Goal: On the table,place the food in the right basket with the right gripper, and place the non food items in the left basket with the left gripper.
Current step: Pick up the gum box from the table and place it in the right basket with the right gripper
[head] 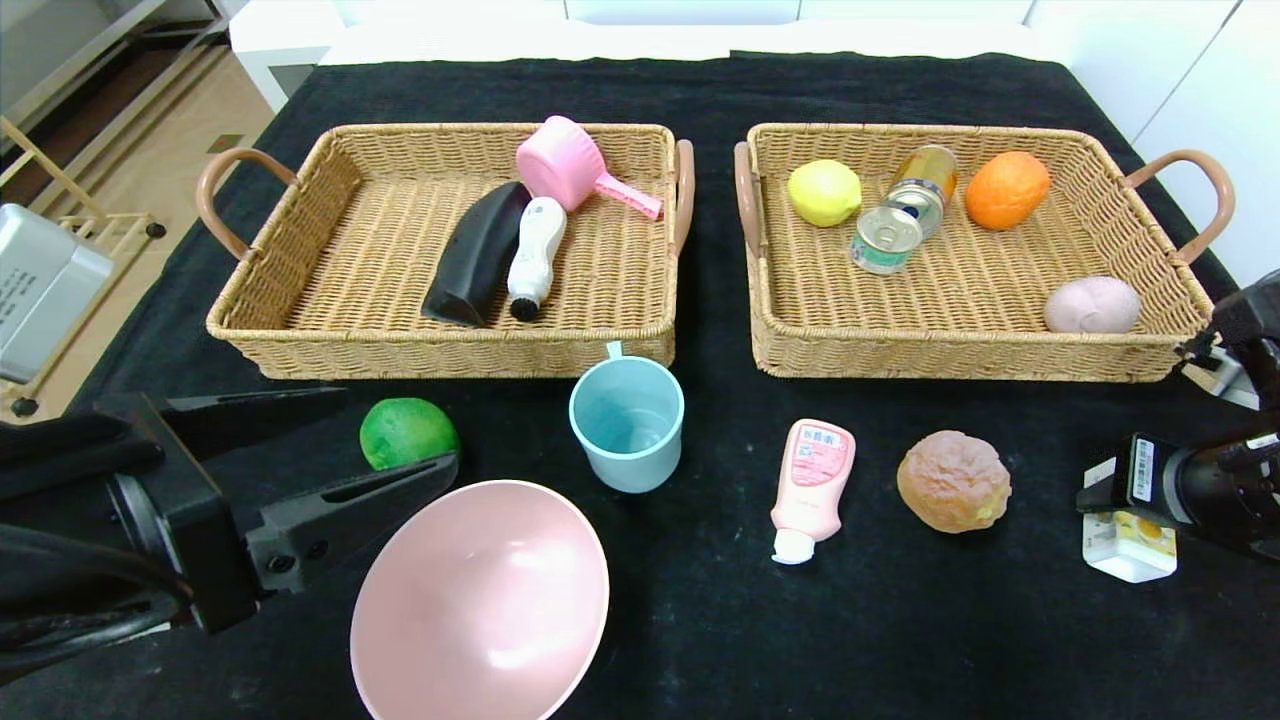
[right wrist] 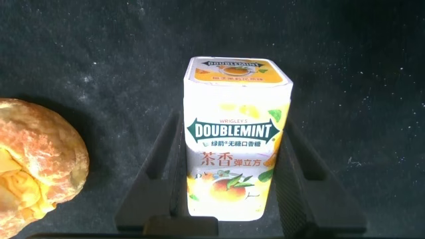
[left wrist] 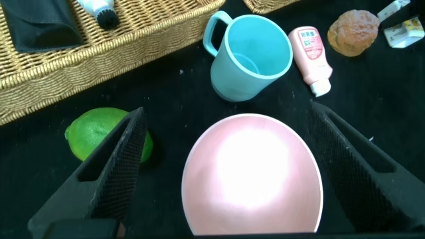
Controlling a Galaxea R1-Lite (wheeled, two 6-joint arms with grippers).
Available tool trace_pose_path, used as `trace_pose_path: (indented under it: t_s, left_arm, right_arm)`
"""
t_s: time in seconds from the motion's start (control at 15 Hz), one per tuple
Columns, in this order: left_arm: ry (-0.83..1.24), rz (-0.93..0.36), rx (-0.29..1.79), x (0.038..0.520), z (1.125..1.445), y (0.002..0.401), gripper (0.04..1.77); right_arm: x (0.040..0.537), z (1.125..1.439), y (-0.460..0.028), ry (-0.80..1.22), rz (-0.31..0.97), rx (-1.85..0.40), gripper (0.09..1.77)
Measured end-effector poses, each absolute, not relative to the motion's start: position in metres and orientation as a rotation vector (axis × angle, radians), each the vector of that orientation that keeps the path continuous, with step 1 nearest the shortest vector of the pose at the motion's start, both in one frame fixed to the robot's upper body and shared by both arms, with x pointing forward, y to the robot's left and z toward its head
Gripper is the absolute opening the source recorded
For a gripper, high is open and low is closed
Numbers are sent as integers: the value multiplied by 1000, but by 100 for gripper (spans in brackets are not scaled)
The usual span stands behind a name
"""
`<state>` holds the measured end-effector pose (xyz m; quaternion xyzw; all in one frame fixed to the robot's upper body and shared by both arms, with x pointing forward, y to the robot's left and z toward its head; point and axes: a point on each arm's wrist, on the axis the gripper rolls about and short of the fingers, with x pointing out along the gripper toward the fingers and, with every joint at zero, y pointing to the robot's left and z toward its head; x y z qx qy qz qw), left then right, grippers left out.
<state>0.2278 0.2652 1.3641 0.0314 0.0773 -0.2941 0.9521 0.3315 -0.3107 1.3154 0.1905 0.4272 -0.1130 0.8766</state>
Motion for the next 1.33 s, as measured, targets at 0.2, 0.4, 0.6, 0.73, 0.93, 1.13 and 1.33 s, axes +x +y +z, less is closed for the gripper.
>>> trace_pose_path:
  t_s: [0.2, 0.4, 0.6, 0.73, 0.93, 1.13, 1.33]
  left_arm:
    - [157, -597, 64, 228, 1364, 265, 172]
    - [156, -598, 64, 228, 1364, 265, 172]
    - [155, -598, 64, 227, 1365, 265, 172]
    - [154, -598, 64, 227, 1365, 266, 172]
    - [155, -599, 64, 227, 1365, 265, 172]
    - [158, -610, 66, 226, 1364, 264, 172]
    - [161, -608, 68, 226, 1363, 262, 172]
  right_arm:
    - [321, 1326, -309, 858, -208, 395, 80]
    - [309, 1341, -305, 804, -175, 370, 80]
    - [297, 1361, -298, 766, -162, 334, 80]
    - [297, 1375, -293, 725, -145, 309, 80]
    - [308, 1393, -284, 653, -141, 244, 80]
    - [321, 1413, -277, 582, -119, 219, 80]
    - [340, 1429, -273, 497, -96, 200, 80]
